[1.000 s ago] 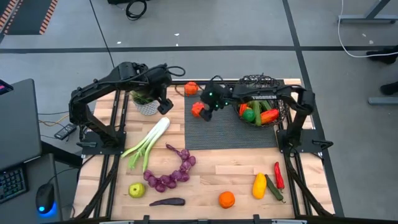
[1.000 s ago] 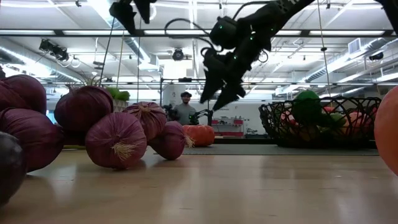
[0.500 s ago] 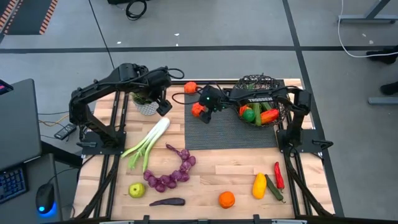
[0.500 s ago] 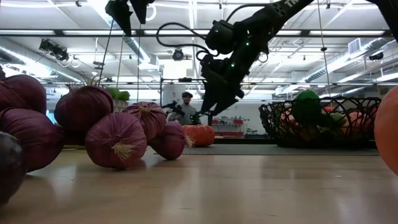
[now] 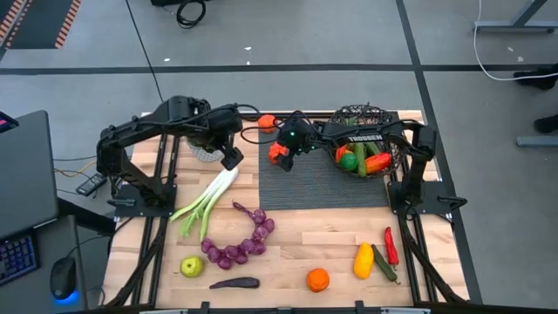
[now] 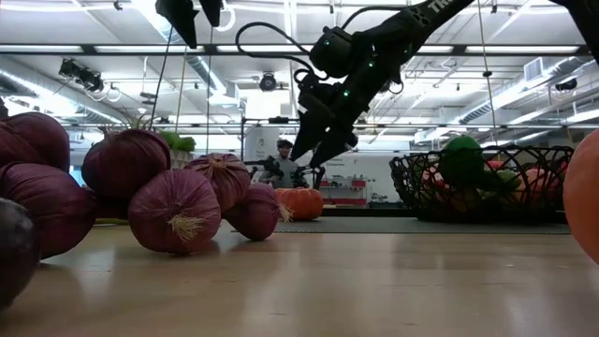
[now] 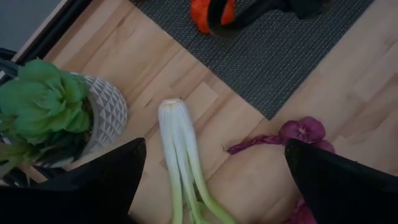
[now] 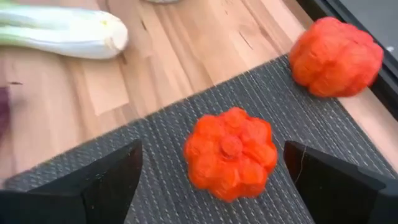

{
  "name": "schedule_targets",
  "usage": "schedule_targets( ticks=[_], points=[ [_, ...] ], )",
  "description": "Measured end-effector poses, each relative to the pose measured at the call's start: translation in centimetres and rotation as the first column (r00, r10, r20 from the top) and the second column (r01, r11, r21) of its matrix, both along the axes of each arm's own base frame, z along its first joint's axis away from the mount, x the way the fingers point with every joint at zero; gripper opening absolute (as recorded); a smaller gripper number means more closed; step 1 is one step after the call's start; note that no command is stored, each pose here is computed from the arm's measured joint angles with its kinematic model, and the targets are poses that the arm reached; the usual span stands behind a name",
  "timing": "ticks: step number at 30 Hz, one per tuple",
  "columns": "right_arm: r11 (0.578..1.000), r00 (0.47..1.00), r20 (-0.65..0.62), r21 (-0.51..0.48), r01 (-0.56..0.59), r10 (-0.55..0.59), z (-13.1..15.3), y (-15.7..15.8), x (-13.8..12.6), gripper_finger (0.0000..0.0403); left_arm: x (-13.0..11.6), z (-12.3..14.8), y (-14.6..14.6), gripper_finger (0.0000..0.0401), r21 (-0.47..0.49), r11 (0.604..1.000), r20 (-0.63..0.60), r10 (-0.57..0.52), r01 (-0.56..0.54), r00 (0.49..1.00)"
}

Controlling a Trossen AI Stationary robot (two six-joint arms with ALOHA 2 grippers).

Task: Build produce basket
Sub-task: Put the bottom orange pumpkin into the black basket

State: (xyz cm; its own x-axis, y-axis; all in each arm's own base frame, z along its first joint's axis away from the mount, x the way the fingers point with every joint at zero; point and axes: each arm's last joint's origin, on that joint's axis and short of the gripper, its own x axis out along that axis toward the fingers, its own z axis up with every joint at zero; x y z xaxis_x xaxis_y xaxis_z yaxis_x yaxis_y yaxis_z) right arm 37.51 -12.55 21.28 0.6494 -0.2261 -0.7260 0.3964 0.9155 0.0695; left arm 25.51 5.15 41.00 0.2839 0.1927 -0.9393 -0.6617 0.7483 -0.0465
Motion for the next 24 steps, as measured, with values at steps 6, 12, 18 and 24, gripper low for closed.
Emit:
schedule_targets(
  ticks=[6, 12, 18, 24],
  points=[
    [1.0, 1.0, 0.013, -0.001, 0.0, 0.0, 0.1, -0.1, 0.1, 0.0399, 0.1, 0.0, -0.8, 0.0391, -0.014, 1.0, 0.008, 0.014, -0.014, 1.0],
    [0.999, 0.999, -0.034, 0.026, 0.026, -0.025, -2.0, -0.2, 0.5, 0.0399, 0.2, 0.0, -1.4, 0.0391, -0.007, 1.0, 0.011, 0.017, -0.017, 1.0],
    [0.997, 0.998, -0.025, 0.04, 0.06, -0.059, -3.0, -0.1, 1.1, 0.0399, 0.2, 0.0, -1.4, 0.0391, -0.004, 1.0, 0.011, 0.012, -0.012, 1.0],
    [0.996, 0.996, -0.03, 0.012, 0.085, -0.085, -3.2, -0.3, 1.2, 0.0399, 0.3, 0.0, -1.4, 0.0391, -0.003, 1.0, 0.014, 0.012, -0.012, 1.0]
  ],
)
